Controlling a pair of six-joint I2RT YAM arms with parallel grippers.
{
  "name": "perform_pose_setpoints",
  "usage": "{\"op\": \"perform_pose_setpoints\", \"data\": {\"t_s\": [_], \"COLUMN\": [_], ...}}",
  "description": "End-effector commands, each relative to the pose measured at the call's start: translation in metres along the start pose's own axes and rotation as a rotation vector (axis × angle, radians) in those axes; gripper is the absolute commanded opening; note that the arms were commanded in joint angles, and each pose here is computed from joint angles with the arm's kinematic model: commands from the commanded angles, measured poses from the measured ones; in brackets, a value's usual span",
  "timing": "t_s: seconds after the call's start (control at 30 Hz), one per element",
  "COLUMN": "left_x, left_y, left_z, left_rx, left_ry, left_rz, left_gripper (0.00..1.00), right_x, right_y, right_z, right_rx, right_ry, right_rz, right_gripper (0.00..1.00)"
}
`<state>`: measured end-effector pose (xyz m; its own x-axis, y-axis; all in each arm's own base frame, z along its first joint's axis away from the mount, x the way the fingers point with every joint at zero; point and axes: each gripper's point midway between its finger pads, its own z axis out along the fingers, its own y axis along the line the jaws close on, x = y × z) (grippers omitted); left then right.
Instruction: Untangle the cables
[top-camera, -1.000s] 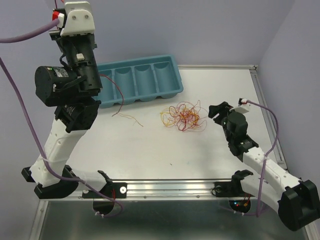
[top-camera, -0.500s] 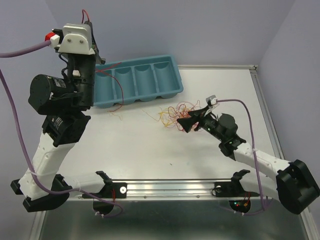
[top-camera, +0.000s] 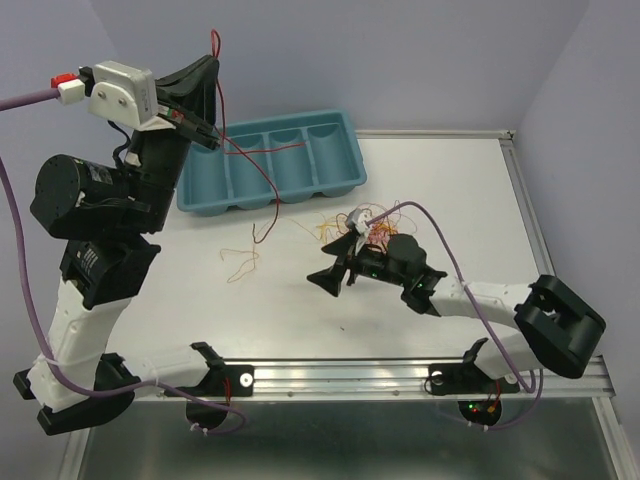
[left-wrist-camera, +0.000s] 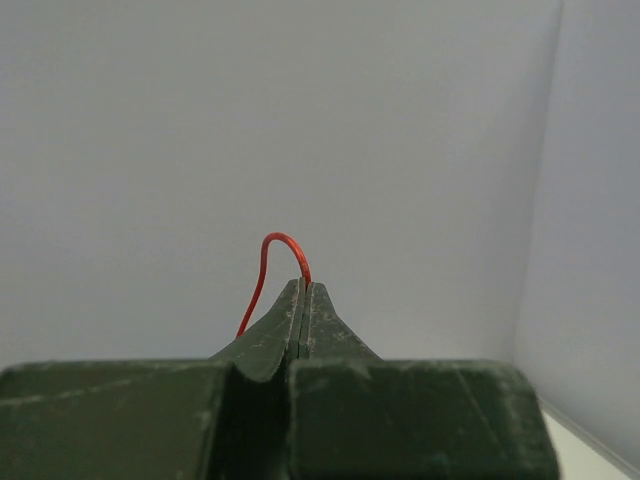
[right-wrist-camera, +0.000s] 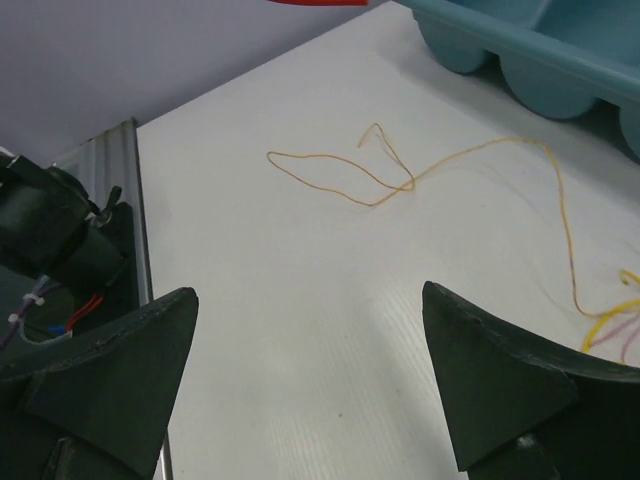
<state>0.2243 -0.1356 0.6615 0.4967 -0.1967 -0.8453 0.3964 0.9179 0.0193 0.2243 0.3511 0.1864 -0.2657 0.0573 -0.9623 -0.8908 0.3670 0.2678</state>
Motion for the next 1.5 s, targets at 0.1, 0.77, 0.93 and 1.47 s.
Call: {"op": "perform_pose_setpoints", "data": {"t_s": [0.1, 0.77, 0.93, 1.47], "left_x": [-0.007, 0.036, 0.056, 0.159], "left_y": [0.002, 0.119, 0.155, 0.226], "left_z": [0.004, 0.042, 0.05, 0.059], "left_rx": [-0.018, -0.37, -0.331, -0.194], "left_ry": [-0.032, -0.096, -0.098, -0.011], "left_rz": [-0.01, 0.309, 0.373, 0.404], "left_gripper": [0.0, 0.0, 0.0, 0.0], "right_x": [-0.057, -0.083, -0.087, -0.09], "right_y": [-0.004, -0.017, -0.014, -0.006], "right_z": [0.019, -0.04, -0.048, -0.051], "right_rx": [0.075, 0.262, 0.261, 0.225], "right_ry": [-0.172, -0.349, -0.375, -0.387], "right_rz": [-0.11, -0.004, 0.013, 0.052], "right_gripper": [0.98, 0.98, 0.98, 0.98]}}
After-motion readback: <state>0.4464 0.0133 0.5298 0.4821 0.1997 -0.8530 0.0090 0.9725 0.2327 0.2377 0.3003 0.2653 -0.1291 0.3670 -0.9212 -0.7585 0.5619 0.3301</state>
